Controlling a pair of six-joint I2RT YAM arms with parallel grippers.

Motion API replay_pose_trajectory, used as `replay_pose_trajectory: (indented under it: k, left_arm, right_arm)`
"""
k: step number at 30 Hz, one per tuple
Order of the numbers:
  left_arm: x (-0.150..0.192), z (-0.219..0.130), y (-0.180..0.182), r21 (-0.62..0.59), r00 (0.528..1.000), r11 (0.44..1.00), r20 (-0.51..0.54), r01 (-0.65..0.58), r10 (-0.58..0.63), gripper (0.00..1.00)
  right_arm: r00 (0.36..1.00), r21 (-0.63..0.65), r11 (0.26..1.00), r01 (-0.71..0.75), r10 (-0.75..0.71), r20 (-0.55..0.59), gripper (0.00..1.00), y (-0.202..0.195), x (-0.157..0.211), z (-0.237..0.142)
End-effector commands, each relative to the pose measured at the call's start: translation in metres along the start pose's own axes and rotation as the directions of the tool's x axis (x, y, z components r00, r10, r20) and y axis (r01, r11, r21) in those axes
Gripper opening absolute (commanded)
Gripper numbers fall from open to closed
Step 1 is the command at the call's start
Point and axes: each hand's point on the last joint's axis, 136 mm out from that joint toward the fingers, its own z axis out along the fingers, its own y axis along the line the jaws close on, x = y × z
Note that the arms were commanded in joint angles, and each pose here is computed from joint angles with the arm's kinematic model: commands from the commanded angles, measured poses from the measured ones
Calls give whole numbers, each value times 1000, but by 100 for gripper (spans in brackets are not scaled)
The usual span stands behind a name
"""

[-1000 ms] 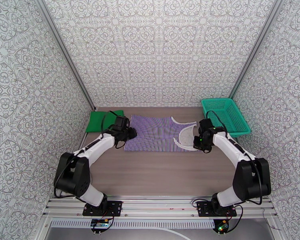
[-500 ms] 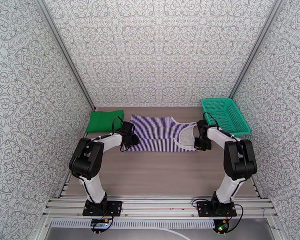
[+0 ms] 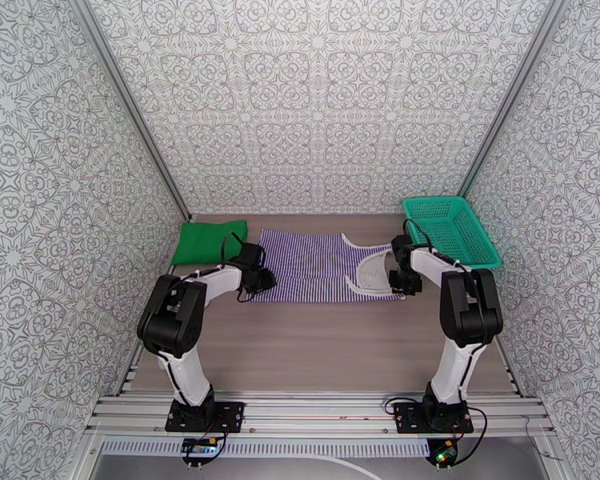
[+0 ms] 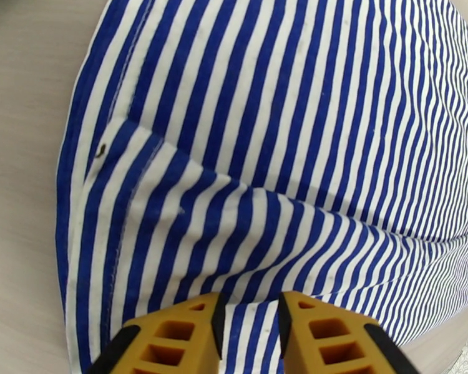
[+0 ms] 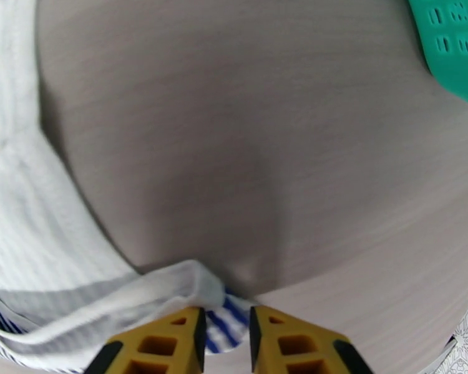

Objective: Fold and stack the mixed laundry pile

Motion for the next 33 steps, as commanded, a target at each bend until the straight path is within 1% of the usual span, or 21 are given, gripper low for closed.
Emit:
replay_pose_trajectory:
  k: [1, 4, 7, 9, 11, 14, 16, 20, 23, 28, 33]
  left_arm:
    - [-3, -22, 10, -44, 999, 999, 19, -29, 30, 35]
    - [-14, -47, -13, -16, 994, 996, 65, -91, 92, 37]
    - [-19, -50, -36, 34, 986, 988, 69, -153, 151, 37]
    - [-19, -38, -46, 64, 983, 982, 47, -178, 175, 36]
    - [-20, -22, -50, 74, 981, 978, 28, -195, 193, 34]
    - [-19, 1, -50, 88, 981, 977, 8, -193, 193, 31]
    - [-15, 12, -48, 104, 982, 977, -5, -186, 187, 30]
    - [5, 27, -37, 104, 981, 979, -59, -177, 183, 29]
    - [24, 24, -27, 95, 981, 981, -84, -168, 176, 28]
    - [65, 8, -16, 126, 980, 981, -120, -145, 160, 28]
    - [104, -7, -9, 122, 973, 980, -155, -154, 172, 28]
  right_arm:
    - [995, -45, 998, -34, 38, 96, 29, -4, -16, -48]
    - [986, -122, 991, -48, 66, 151, 31, 5, -18, -76]
    - [981, -223, 975, -27, 69, 182, 32, 31, -16, -89]
    - [981, -278, 960, 6, 48, 188, 32, 58, -13, -89]
    - [983, -284, 958, 30, 23, 180, 32, 79, -9, -82]
    - [985, -327, 944, 46, 12, 172, 31, 112, -7, -66]
    - [988, -330, 943, 43, 9, 155, 29, 124, -3, -51]
    - [995, -267, 964, -6, 33, 96, 27, 120, 8, -16]
    - [997, -197, 979, -56, 67, 48, 28, 105, 23, 0]
    - [990, -149, 980, -130, 136, 27, 30, 81, 51, 4]
    - [988, -120, 980, -157, 157, -3, 30, 60, 84, 4]
